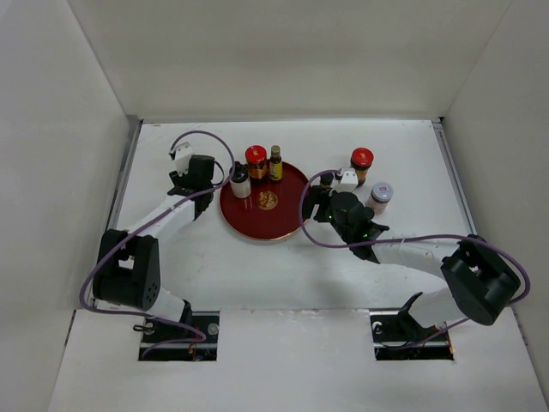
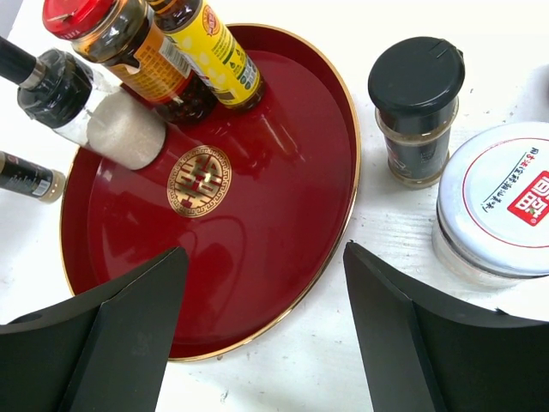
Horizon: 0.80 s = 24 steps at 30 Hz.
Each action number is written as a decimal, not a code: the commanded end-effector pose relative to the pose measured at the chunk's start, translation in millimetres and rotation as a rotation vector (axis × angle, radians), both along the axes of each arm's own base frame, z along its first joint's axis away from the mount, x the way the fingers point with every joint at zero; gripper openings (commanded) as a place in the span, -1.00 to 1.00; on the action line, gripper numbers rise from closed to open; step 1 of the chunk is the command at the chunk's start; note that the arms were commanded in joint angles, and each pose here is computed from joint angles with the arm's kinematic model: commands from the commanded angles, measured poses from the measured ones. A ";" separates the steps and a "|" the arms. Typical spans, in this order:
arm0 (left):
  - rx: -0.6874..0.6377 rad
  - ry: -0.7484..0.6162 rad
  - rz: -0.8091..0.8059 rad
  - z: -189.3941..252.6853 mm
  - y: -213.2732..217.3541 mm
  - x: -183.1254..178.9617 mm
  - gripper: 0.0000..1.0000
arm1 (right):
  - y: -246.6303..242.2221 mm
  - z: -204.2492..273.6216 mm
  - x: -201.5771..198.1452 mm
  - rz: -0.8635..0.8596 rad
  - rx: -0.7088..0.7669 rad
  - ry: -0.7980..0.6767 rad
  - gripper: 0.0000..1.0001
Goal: Organize the condiment bottles
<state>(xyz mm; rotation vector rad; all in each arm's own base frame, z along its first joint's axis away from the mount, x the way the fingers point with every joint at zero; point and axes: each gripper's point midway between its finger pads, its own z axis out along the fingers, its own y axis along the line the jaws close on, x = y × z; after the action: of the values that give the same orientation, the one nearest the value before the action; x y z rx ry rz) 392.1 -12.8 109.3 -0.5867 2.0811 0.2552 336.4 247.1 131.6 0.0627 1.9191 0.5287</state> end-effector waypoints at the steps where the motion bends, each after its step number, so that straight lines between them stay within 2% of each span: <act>1: -0.013 -0.069 0.014 15.8 2.4 4.3 -0.24 | 5.9 18.4 7.2 0.001 0.056 -0.045 0.61; 7: -0.018 -0.184 -0.045 67.9 -12.8 -2.8 -0.29 | 8.1 17.6 7.1 0.008 0.057 -0.043 0.61; 11: -0.049 -0.211 -0.104 89.2 -35.5 -12.4 -0.29 | 8.6 17.0 7.3 0.010 0.056 -0.041 0.61; 21: -0.138 -0.188 -0.268 79.4 -114.5 -17.2 -0.29 | 8.3 19.7 7.0 0.010 0.059 -0.046 0.61; 24: -0.129 -0.170 -0.282 69.2 -125.0 -13.8 -0.29 | 7.6 20.8 6.3 0.011 0.059 -0.049 0.61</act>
<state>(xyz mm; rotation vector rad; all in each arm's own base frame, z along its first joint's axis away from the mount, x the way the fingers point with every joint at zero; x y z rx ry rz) 364.8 -123.5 157.9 -0.3441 2.0518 -0.0254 335.8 248.6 129.5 0.0556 1.9258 0.5334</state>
